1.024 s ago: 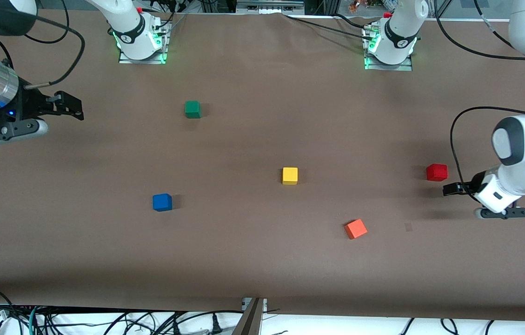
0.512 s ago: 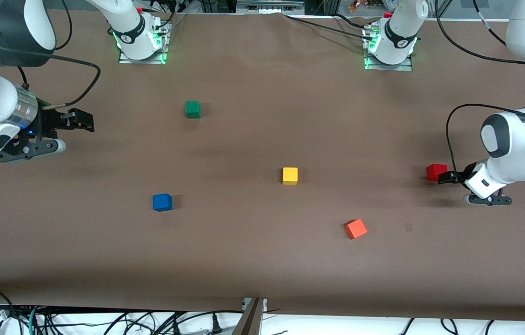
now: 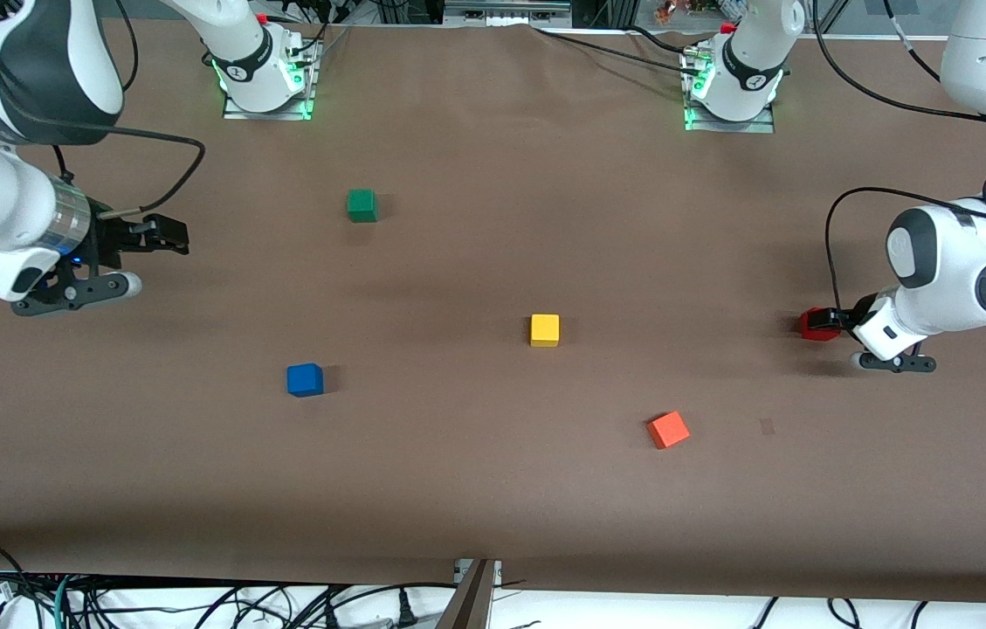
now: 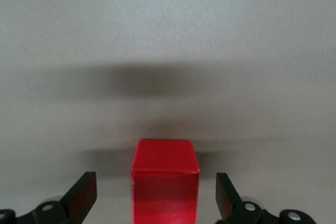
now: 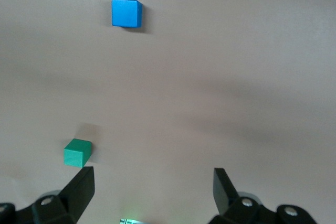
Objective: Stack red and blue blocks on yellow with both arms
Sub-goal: 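Grasp the red cube with the left gripper while the right gripper grasps blue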
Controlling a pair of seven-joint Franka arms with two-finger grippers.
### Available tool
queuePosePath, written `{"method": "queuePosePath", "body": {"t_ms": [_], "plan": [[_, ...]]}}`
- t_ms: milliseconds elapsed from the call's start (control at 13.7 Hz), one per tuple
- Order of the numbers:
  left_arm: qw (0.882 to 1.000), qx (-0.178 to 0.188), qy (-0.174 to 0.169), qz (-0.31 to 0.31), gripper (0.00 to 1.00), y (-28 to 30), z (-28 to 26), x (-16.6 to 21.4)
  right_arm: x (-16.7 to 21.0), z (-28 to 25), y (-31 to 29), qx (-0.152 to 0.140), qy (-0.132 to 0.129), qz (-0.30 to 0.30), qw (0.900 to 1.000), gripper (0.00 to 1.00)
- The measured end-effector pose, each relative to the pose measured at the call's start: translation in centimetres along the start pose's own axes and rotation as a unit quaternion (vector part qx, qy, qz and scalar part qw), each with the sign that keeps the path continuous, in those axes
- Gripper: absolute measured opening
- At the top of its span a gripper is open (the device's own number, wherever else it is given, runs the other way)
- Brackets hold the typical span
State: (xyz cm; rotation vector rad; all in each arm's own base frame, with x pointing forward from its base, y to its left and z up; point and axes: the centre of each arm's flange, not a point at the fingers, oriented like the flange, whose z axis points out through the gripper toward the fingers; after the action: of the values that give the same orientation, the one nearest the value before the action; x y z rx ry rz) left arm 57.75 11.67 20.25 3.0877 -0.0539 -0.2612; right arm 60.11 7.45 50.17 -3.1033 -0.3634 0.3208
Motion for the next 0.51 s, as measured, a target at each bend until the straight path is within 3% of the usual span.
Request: {"method": "queuePosePath", "body": {"t_ms": [73,366,512], "plan": [[1.000,-0.001,-0.003,0.001,1.00,0.1,0.4,-0.2,0.4,0.6,-0.2,-0.001,-0.003,-0.001,1.000,1.00],[1.000,-0.002,-0.006,0.004,0.59,0.6,0.6,-0.5,2.2,2.9,-0.6,0.007,-0.004,-0.003,1.000,1.00],[1.000,0.000,0.006,0.011,0.56,1.2,-0.8,-0.2,3.4,4.0,-0.8,0.010,0.008,0.003,1.000,1.00]]}}
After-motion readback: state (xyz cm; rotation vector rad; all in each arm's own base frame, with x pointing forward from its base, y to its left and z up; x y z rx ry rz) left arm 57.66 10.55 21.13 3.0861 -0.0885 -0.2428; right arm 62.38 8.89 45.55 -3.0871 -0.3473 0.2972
